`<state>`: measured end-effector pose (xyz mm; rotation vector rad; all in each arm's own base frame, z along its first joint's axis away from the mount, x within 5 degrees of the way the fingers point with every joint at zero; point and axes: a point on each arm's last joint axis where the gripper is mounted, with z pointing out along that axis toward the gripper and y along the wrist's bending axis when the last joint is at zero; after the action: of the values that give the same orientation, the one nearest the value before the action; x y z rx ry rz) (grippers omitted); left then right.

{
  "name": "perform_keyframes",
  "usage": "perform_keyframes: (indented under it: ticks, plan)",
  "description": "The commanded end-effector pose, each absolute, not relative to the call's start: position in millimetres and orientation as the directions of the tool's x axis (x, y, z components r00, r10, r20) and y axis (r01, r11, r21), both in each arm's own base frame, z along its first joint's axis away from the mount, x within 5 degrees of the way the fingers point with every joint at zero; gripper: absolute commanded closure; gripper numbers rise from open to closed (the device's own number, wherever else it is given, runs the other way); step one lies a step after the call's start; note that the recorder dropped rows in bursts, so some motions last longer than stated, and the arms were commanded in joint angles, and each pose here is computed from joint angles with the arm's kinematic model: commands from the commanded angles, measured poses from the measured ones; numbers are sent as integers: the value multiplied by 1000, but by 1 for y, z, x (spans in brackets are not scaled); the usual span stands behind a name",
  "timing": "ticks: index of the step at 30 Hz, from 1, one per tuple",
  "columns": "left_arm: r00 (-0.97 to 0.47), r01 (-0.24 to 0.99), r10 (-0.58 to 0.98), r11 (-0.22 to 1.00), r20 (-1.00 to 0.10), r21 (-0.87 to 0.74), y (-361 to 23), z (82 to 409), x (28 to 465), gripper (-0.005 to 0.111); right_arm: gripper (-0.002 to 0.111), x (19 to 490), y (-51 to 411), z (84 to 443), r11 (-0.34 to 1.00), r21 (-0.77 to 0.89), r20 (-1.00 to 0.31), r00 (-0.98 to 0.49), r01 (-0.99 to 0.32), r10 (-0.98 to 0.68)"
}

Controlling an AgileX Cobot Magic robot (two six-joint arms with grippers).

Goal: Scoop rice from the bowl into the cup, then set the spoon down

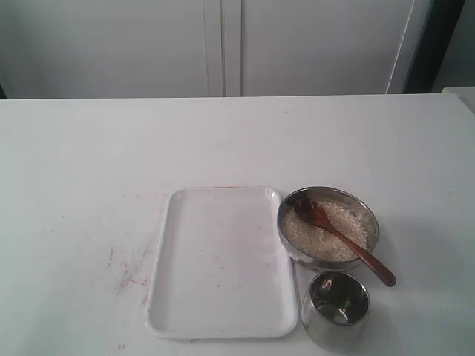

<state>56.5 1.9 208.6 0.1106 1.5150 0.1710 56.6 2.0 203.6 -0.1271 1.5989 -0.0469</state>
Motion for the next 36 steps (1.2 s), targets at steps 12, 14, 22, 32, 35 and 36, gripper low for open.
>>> perform_keyframes:
  ticks: [12, 14, 22, 32, 35, 36]
  plan:
    - [60, -37, 171, 985, -984, 169, 2, 211, 56, 92, 70, 56, 3, 207, 992, -111, -994, 24, -62, -109]
    - [60, -37, 171, 985, -984, 169, 2, 211, 56, 92, 70, 56, 4, 213, 995, -73, -994, 92, -70, -66]
    - [60, -37, 171, 985, -984, 169, 2, 211, 56, 92, 70, 52, 7, 231, 946, 264, -921, 242, -188, 305]
    - [60, -37, 171, 985, -984, 169, 2, 211, 56, 92, 70, 52, 7, 232, 940, 282, -915, 242, -194, 324]
    - [60, -37, 171, 985, -984, 169, 2, 211, 56, 92, 70, 52, 7, 231, 940, 282, -915, 240, -193, 324]
    - [60, -37, 171, 985, -984, 169, 2, 211, 56, 92, 70, 52, 7, 231, 940, 282, -915, 240, -193, 324]
